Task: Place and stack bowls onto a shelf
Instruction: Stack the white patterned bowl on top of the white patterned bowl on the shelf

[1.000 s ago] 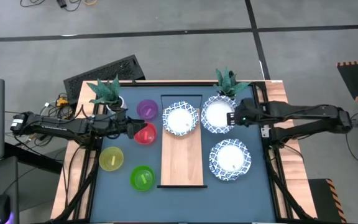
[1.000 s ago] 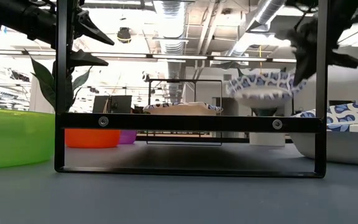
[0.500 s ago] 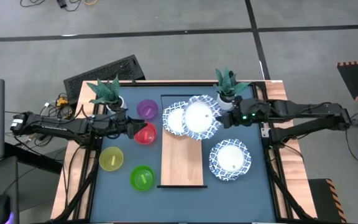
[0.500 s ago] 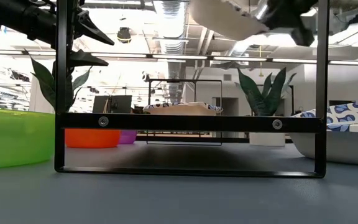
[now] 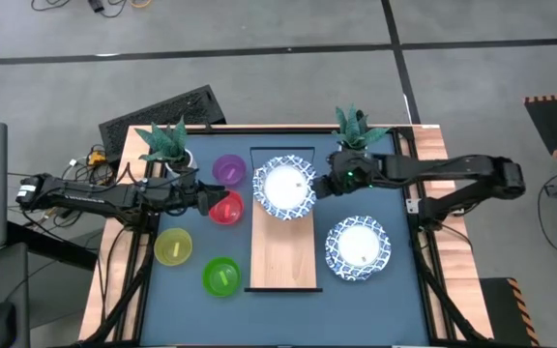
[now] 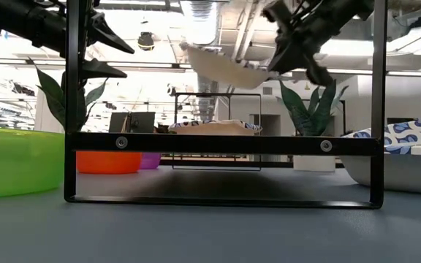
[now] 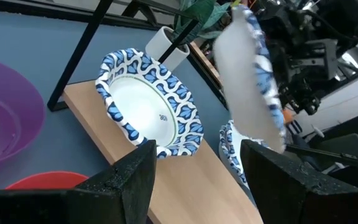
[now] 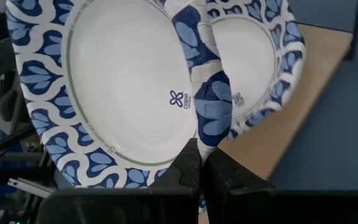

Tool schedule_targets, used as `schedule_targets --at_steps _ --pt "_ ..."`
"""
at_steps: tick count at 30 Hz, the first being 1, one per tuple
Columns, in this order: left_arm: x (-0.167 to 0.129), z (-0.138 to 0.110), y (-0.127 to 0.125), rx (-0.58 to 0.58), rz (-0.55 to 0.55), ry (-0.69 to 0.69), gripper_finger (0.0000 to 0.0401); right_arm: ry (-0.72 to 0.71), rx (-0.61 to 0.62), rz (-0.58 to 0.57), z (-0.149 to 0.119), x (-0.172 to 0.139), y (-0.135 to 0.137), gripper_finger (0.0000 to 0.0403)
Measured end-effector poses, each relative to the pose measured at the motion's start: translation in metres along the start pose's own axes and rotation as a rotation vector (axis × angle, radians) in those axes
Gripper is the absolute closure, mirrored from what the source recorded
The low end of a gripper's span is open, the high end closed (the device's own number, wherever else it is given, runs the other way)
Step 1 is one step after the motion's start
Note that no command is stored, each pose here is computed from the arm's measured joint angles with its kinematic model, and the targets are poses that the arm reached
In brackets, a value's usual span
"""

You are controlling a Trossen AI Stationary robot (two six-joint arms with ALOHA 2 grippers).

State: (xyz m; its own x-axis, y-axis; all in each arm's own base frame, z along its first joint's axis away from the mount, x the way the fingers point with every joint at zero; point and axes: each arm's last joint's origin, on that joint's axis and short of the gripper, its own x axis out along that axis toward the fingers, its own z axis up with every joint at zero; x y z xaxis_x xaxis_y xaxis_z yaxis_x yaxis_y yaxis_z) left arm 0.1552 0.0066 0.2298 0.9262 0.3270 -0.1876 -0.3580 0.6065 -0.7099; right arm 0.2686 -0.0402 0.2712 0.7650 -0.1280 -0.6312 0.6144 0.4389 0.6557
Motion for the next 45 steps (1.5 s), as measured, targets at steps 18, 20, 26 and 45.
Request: schedule_targets --at_steps 18,20,26,45 --pt "0.000 0.000 0.000 0.004 0.005 0.004 0.0183 0.044 0.031 -0.055 0.022 0.044 -0.026 0.0379" --pt "0.000 -0.001 0.001 0.005 0.006 0.005 0.0183 0.054 0.032 -0.058 0.021 0.050 -0.027 0.0379" --pt "0.000 -0.001 0.001 0.006 0.008 0.007 0.0183 0.052 0.031 -0.059 0.021 0.059 -0.029 0.0378" --pt "0.000 -0.001 0.001 0.006 0.008 0.007 0.0183 0.039 0.035 -0.076 0.025 0.058 -0.033 0.0319"
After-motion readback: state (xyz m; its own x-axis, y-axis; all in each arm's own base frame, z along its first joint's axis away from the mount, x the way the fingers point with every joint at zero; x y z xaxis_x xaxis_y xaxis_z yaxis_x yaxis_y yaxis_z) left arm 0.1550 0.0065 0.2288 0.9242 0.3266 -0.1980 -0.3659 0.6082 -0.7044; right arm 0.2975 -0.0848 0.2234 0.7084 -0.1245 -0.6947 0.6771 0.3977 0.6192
